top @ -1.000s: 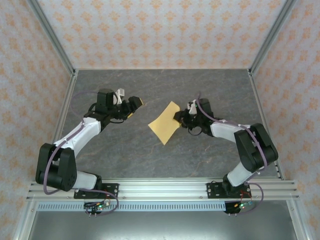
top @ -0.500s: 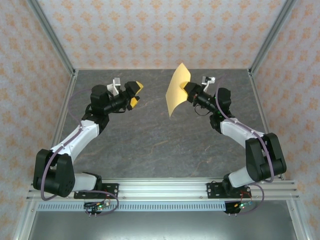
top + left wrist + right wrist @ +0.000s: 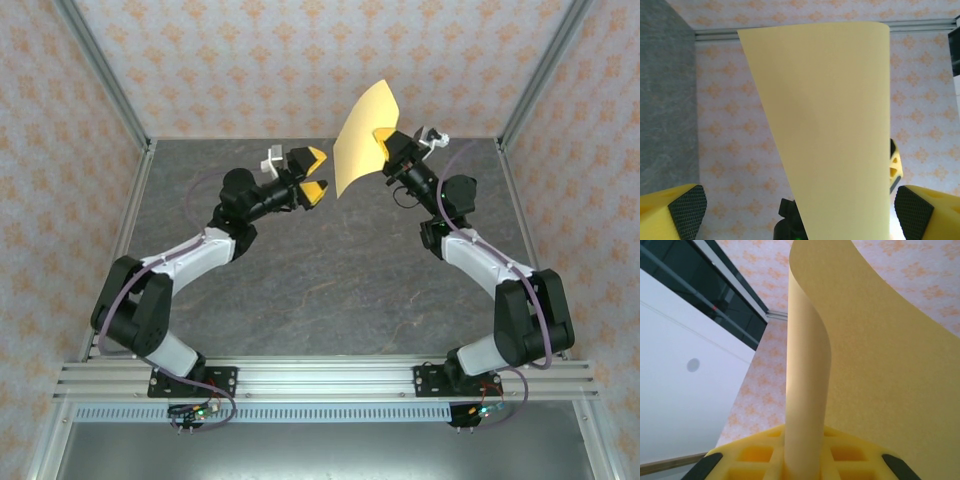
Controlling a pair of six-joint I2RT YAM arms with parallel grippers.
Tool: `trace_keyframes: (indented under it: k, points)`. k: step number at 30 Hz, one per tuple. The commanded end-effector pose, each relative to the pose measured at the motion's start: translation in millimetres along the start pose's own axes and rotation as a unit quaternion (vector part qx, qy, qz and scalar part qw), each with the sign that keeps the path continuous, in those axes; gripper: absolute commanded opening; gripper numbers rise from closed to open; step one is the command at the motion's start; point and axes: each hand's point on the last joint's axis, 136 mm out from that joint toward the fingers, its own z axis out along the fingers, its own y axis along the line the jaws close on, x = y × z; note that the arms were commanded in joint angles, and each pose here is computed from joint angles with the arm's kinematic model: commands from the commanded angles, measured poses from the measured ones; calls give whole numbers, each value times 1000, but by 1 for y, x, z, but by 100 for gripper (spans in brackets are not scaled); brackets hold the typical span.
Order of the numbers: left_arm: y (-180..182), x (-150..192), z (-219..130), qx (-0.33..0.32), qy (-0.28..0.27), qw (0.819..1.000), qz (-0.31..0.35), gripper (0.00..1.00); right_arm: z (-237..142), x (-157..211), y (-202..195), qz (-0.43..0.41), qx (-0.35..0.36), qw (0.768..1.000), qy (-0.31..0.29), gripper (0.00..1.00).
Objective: Fold a paper plane with a square sheet of paper (fold left side to right side)
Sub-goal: Place a square sheet of paper at the center of the table.
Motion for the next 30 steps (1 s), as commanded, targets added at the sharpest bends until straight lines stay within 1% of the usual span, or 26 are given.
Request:
trace_keyframes:
  k: [1, 4, 8, 11, 16, 18, 22, 26, 27, 28, 30]
  points:
    - [-48, -2, 9, 99, -7, 995, 7, 100, 5, 11, 44, -17, -65, 998, 9, 20]
    - [-53, 1, 15, 121, -4, 993, -3, 98, 6, 15, 42, -13, -63, 998, 10, 19]
    - [-60, 1, 15, 138, -7, 990, 0, 91, 5, 18, 33, -5, -55, 998, 9, 19]
    - [-63, 1, 15, 142, -5, 990, 2, 76, 4, 21, 24, 2, -44, 999, 9, 19]
    - [-64, 0, 12, 141, -12, 990, 6, 37, -2, 22, 11, 8, -27, 1000, 4, 20]
    - [-59, 1, 11, 129, -16, 992, 9, 28, -5, 23, 7, 4, -19, 1000, 1, 20]
    - [-48, 3, 9, 100, -19, 995, 23, 19, -12, 22, 3, -14, 4, 1000, -5, 20]
    - [-37, 4, 6, 74, -21, 997, 33, 5, -21, 23, -2, -36, 33, 999, -5, 22]
    - [-34, 5, 5, 66, -20, 997, 37, 2, -23, 24, -4, -40, 43, 998, -4, 24]
    - [-27, 5, 6, 49, -19, 998, 38, 0, -26, 25, -8, -44, 55, 998, -4, 27]
    - [-15, 8, 5, 22, -12, 999, 47, 0, -34, 25, -16, -58, 85, 995, -4, 34]
